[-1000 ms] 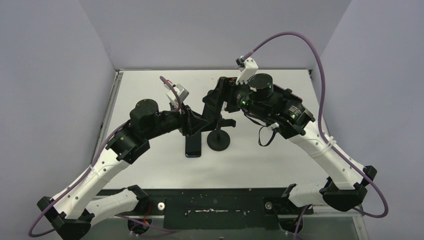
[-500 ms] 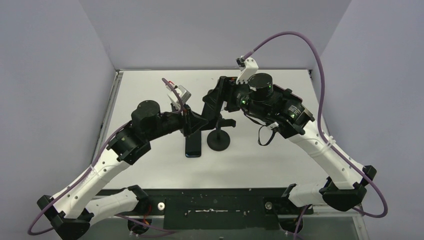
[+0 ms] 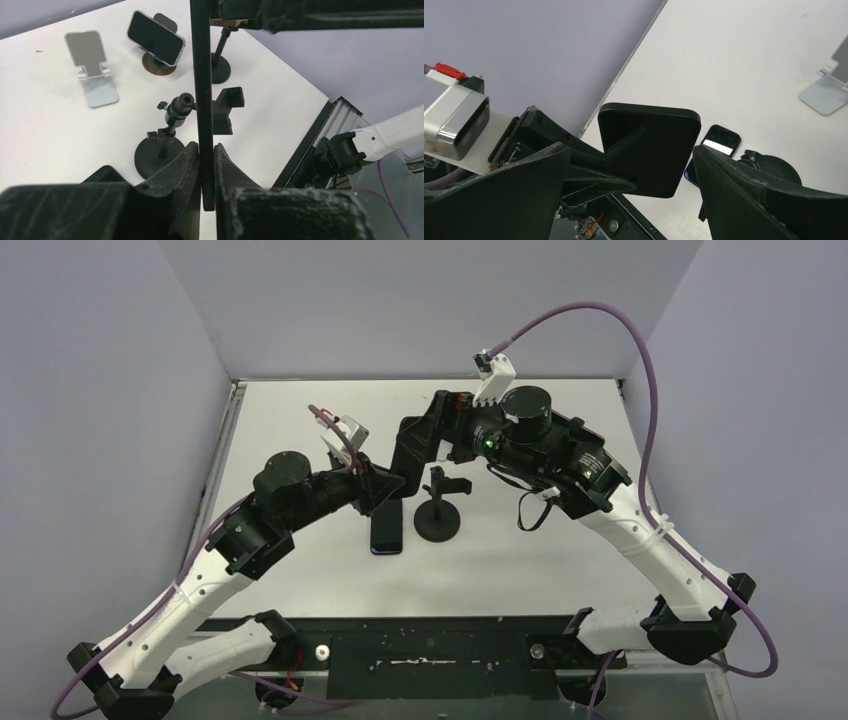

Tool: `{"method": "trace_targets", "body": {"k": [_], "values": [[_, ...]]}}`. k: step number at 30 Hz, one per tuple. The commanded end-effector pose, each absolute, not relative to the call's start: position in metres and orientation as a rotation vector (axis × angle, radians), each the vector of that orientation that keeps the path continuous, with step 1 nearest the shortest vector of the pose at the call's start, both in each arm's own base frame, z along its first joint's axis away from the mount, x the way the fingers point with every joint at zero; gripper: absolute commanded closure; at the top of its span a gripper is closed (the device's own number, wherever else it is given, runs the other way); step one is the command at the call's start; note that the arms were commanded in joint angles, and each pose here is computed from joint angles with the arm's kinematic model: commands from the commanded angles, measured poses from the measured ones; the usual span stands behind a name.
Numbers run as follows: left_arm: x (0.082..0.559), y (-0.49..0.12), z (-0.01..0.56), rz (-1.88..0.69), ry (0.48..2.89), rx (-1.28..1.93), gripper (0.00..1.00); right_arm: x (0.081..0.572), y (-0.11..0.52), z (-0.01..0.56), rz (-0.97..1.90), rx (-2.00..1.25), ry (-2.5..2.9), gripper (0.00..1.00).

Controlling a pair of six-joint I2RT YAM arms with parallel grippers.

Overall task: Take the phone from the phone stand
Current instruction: Place the phone at the center of the board.

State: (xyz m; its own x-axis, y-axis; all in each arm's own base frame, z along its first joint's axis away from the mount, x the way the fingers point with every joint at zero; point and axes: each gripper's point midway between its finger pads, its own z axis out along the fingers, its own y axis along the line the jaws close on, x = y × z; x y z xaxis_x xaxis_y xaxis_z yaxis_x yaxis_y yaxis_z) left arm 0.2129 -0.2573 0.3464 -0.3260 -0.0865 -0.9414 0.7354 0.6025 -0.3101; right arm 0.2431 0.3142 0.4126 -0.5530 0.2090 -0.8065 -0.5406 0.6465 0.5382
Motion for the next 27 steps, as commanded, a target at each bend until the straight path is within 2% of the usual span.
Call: {"method": "trace_targets", "body": {"k": [1,8,15,22,27], "values": [[0.218,-0.246,0.375,-0.887,1.596,0.466,1.0,0.231,0.311,0.445,1.083,-0.278,1.818,0.0],[0.227,-0.2,0.344,-0.646,1.74,0.357,1.0,0.223,0.28,0.45,0.996,-0.275,1.765,0.0],[0.214,-0.15,0.278,-0.383,2.05,0.287,1.0,0.2,0.255,0.426,0.973,-0.349,1.698,0.0],[0.213,-0.143,0.224,-0.345,2.247,0.21,1.0,0.193,0.25,0.41,0.977,-0.372,1.669,0.0],[0.228,-0.142,0.191,-0.483,2.374,0.125,1.0,0.194,0.252,0.397,0.976,-0.379,1.678,0.0]]}}
